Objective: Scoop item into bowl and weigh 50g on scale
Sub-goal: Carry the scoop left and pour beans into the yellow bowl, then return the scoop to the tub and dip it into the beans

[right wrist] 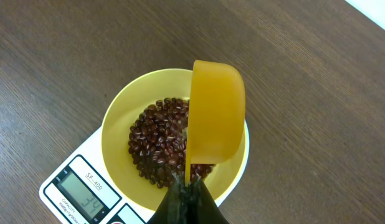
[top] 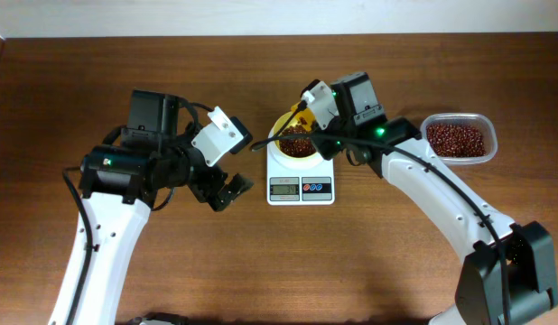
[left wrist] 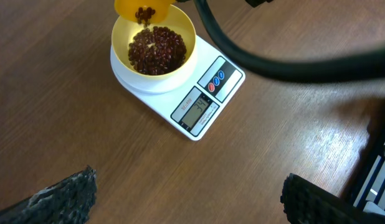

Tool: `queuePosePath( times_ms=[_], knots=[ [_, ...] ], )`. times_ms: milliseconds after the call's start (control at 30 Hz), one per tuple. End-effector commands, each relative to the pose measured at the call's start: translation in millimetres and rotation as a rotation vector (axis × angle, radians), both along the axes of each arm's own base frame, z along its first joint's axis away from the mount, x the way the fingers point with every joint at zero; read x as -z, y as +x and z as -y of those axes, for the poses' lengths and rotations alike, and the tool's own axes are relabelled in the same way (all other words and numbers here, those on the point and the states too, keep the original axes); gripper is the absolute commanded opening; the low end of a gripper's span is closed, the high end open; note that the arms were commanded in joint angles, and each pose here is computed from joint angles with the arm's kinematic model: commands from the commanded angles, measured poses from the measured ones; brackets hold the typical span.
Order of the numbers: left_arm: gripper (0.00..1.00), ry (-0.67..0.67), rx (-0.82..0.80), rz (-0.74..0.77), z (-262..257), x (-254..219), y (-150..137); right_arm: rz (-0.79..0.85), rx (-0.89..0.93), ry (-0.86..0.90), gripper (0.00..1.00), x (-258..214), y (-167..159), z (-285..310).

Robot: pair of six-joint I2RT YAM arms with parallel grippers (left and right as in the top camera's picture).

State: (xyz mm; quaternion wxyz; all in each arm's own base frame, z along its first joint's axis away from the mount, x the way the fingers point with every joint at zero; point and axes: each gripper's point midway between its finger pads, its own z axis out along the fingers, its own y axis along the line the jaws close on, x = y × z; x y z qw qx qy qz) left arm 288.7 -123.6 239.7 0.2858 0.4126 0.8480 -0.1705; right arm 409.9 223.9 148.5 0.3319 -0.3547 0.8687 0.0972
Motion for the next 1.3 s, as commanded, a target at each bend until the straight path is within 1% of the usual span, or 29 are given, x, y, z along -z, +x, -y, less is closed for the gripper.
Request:
queuePosePath(
  times_ms=[0, 167, 367, 467, 567, 633, 667, 767, 833, 933, 1033, 1133, 1267],
  knots=[
    [0.99, 0.007, 0.009, -0.001, -1.0, 2.7, 0.5, 0.059, -0.006, -0.006, 0.04, -20.2, -2.1, 0.0],
    [0.99, 0.007, 0.009, -0.001, -1.0, 2.7, 0.5, 0.081, 0.017, -0.026, 0.04, -25.1, -0.1, 5.3],
    [0.99, 0.007, 0.009, -0.001, -0.9, 2.7, 0.4, 0.078, -0.005, -0.061, 0.04, -21.5, -6.5, 1.2],
    [0.99, 0.007, 0.009, -0.001, -1.0, 2.7, 0.5, 0.107, 0.029, -0.060, 0.04, -32.3, 1.9, 8.8],
    [0.99, 0.007, 0.009, -0.001, -0.9, 2.7, 0.4, 0.184, 0.120, -0.040, 0.04, -68.8, 15.0, 44.4],
    [0.99, 0.007, 0.009, -0.002, -1.0, 2.7, 0.4, 0.230, 0.250, -0.076, 0.04, -90.9, 20.9, 94.4],
    [0.99, 0.007, 0.009, -0.001, -1.0, 2.7, 0.5, 0.230, 0.340, -0.108, 0.04, -95.5, 22.4, 131.0],
    [0.99, 0.007, 0.009, -0.002, -1.0, 2.7, 0.4, 0.122, 0.531, -0.178, 0.04, -76.9, 13.8, 213.0],
    [0.99, 0.007, 0.009, -0.001, -1.0, 2.7, 0.5, 0.025, 0.710, -0.154, 0.04, -57.9, 6.0, 265.1],
    [0.99, 0.007, 0.009, -0.002, -1.0, 2.7, 0.4, -0.068, 0.856, -0.117, 0.04, -34.4, -2.0, 303.9],
    [0.99, 0.007, 0.009, -0.001, -1.0, 2.7, 0.5, -0.146, 0.852, -0.094, 0.04, -11.1, -2.6, 307.4],
    [0.99, 0.007, 0.009, -0.002, -1.0, 2.7, 0.4, -0.202, 0.848, -0.114, 0.04, 12.0, -0.5, 308.6],
    [0.99, 0.007, 0.009, -0.001, -1.0, 2.7, 0.5, -0.237, 0.854, -0.136, 0.04, 33.7, 4.5, 312.2]
  ],
)
